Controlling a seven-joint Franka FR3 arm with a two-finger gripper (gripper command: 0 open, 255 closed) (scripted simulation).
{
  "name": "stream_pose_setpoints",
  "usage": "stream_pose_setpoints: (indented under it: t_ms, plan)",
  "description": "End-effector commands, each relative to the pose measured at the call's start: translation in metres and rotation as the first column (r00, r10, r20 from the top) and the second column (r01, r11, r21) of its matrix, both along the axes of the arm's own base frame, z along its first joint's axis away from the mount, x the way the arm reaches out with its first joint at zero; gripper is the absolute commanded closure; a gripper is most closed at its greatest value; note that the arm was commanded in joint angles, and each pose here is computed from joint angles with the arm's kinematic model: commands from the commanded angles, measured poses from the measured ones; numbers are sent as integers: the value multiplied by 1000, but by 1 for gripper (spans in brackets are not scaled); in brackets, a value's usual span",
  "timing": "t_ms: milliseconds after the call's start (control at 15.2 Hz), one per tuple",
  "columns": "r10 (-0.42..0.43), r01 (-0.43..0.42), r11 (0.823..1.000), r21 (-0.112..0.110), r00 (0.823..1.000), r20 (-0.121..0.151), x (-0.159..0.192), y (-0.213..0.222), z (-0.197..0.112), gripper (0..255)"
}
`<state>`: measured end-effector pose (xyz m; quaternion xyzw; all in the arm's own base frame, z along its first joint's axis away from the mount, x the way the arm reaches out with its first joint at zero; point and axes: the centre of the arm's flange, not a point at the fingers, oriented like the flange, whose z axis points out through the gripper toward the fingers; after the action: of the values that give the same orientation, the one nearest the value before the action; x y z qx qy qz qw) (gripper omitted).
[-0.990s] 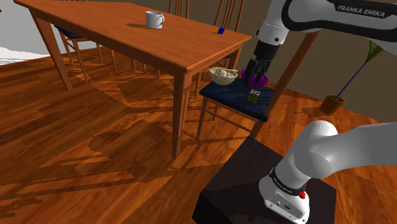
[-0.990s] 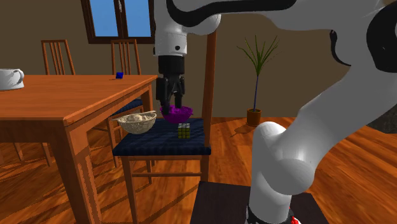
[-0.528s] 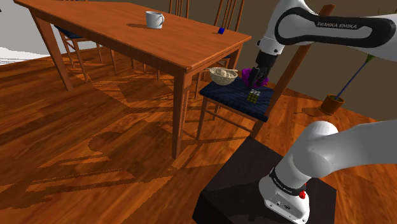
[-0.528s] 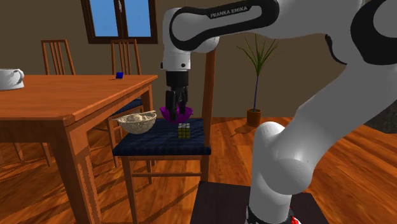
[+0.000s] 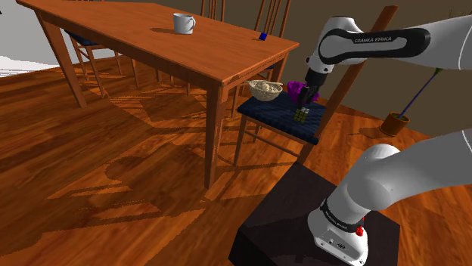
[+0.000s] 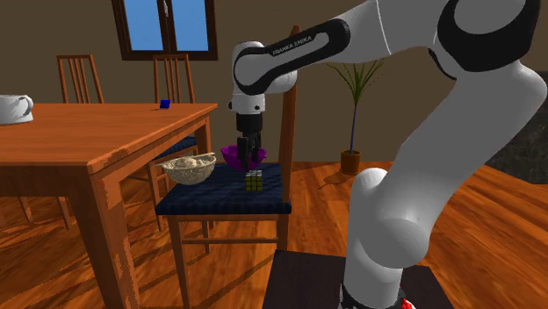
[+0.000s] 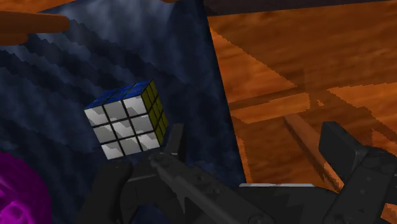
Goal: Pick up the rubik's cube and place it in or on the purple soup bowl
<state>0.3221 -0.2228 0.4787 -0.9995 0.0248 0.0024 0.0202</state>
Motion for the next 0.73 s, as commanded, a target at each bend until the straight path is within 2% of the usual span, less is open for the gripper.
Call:
stream_pose_setpoints:
  t_ms: [0, 462, 660]
  plan:
    - [9, -9, 1000, -8, 1000, 1, 0, -24, -13, 0]
    - [36, -36, 999, -30, 999, 2, 11, -102, -55, 0]
    - [37, -37, 999, -31, 999, 2, 12, -105, -67, 0]
